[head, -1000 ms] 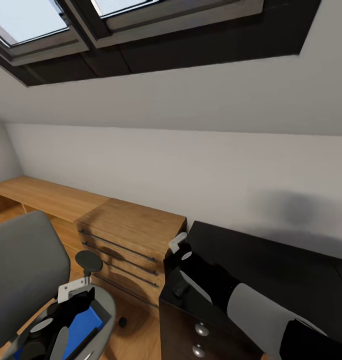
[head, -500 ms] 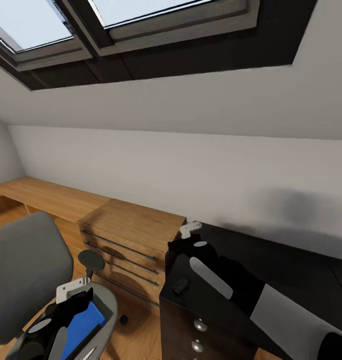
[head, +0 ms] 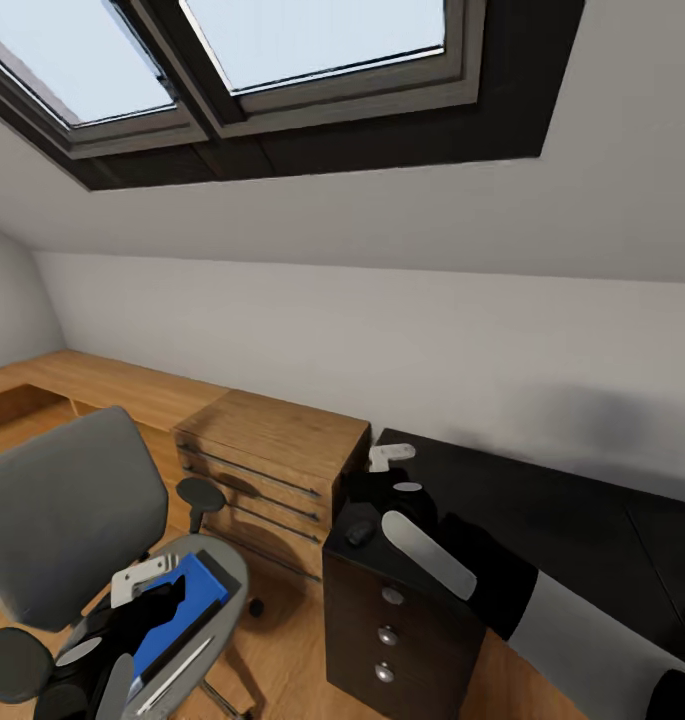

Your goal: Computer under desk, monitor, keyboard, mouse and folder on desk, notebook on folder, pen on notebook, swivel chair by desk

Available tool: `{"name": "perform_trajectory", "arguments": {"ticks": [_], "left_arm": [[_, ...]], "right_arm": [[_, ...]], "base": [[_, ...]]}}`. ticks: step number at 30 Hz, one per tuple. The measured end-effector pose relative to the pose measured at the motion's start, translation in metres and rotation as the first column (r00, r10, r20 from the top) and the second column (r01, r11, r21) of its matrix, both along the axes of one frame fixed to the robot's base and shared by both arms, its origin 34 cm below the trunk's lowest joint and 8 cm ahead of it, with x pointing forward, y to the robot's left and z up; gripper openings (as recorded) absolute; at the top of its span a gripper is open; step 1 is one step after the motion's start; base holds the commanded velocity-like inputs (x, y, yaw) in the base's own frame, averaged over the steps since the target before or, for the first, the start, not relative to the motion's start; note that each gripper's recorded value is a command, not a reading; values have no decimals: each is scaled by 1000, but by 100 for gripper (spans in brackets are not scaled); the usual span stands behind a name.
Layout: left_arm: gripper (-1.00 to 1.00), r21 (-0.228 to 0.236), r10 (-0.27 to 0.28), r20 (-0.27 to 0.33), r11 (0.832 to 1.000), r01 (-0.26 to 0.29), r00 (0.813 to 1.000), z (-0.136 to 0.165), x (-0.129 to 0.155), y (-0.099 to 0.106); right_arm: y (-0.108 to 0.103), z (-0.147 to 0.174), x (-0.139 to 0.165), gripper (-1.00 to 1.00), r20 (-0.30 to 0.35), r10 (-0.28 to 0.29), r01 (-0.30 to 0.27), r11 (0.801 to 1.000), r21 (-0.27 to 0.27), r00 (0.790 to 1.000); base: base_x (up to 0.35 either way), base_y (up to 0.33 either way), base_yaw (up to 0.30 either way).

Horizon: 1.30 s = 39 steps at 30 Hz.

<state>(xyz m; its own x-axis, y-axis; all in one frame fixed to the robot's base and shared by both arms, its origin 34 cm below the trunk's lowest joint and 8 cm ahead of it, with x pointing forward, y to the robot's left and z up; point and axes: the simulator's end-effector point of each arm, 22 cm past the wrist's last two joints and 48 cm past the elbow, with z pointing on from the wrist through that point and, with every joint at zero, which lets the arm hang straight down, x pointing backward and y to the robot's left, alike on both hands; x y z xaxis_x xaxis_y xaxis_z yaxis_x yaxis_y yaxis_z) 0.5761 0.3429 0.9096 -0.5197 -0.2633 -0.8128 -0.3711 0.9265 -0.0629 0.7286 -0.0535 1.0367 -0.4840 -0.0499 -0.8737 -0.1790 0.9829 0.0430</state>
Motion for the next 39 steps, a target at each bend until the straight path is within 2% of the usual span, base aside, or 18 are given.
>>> {"name": "perform_trajectory", "arguments": {"ticks": [6,13,16,17,21,27,39], "left_arm": [[100,0,2,0,1000,-2,1000,7,-2,1],[100,-2,21,-1,1000,-21,1000,9,-5,8],[100,-2,23,-1,1000,-23,1000,9,-5,9],[100,-2,24,-1,1000,-24,1000,9,-5,9],[100,-2,25,-1,1000,-25,1000,9,-5,10],[100,-1,22,-4,1000,-22,1000,7,-5,9],[100,-1,22,-2,1000,-22,1000,8,-4,9]], "right_arm": [[7,13,-4,100,9,13,-14,1000,15,1000],[16,36,-4,100,62,12,-17,997,81,998],[21,48,-6,100,85,22,-31,994,103,996],[29,56,-14,100,103,37,-50,990,129,994],[31,55,-19,100,107,36,-52,987,149,994],[24,52,-18,100,109,26,-42,988,147,994],[23,51,-18,100,107,25,-41,988,149,994]], "base": [[-86,0,0],[-12,0,0],[-1,0,0],[0,0,0],[0,0,0],[-175,85,-46],[-300,143,-261]]}}
